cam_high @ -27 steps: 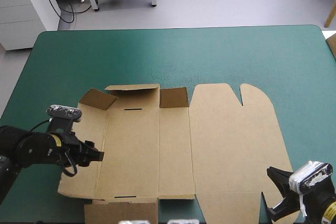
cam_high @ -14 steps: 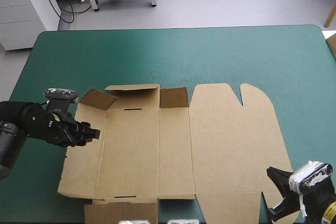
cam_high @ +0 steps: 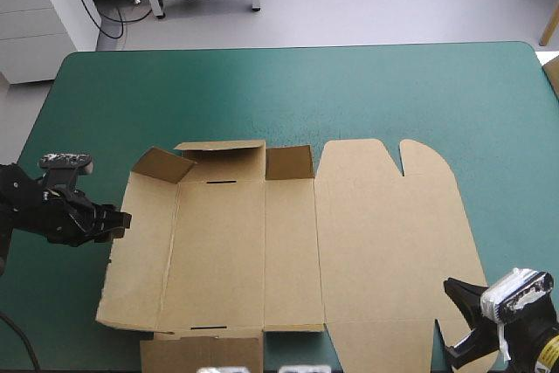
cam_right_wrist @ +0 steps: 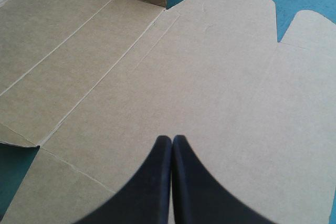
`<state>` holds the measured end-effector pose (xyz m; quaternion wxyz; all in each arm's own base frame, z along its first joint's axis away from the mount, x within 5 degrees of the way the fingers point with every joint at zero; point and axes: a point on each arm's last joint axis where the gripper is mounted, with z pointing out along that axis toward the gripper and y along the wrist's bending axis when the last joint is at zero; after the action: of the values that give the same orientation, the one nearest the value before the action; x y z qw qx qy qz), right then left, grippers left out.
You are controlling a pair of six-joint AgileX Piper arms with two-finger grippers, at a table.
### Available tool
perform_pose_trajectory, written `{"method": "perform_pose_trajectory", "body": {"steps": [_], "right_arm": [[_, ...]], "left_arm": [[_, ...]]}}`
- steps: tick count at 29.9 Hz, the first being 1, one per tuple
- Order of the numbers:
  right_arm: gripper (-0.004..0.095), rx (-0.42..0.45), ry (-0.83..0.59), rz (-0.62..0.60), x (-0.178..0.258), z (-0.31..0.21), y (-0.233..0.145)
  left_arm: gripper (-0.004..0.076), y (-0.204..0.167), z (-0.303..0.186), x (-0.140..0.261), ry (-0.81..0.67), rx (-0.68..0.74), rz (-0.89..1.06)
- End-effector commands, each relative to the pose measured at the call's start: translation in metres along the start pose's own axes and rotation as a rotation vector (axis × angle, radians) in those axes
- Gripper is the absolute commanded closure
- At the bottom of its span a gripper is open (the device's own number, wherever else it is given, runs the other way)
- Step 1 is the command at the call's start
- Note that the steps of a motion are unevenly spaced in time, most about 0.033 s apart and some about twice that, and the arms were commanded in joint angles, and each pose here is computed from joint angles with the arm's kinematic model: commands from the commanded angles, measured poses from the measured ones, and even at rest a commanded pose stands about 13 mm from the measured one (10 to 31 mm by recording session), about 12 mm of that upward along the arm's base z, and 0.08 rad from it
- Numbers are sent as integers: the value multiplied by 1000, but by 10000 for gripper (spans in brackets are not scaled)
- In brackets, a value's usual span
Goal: Fold the box
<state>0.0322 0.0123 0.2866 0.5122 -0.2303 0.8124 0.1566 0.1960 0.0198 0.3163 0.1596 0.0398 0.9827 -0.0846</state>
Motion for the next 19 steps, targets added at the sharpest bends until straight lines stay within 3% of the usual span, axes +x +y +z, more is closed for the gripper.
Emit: {"method": "perform_pose_trajectory", "body": {"steps": [1,19], "right_arm": [[929,-3,-80,-13,-12,-3,1],[929,-3,-80,-13,-12,-3,1]], "left_arm": [[304,3,2,5,34,32,-12],[304,12,58,23,264,143,-68]]}}
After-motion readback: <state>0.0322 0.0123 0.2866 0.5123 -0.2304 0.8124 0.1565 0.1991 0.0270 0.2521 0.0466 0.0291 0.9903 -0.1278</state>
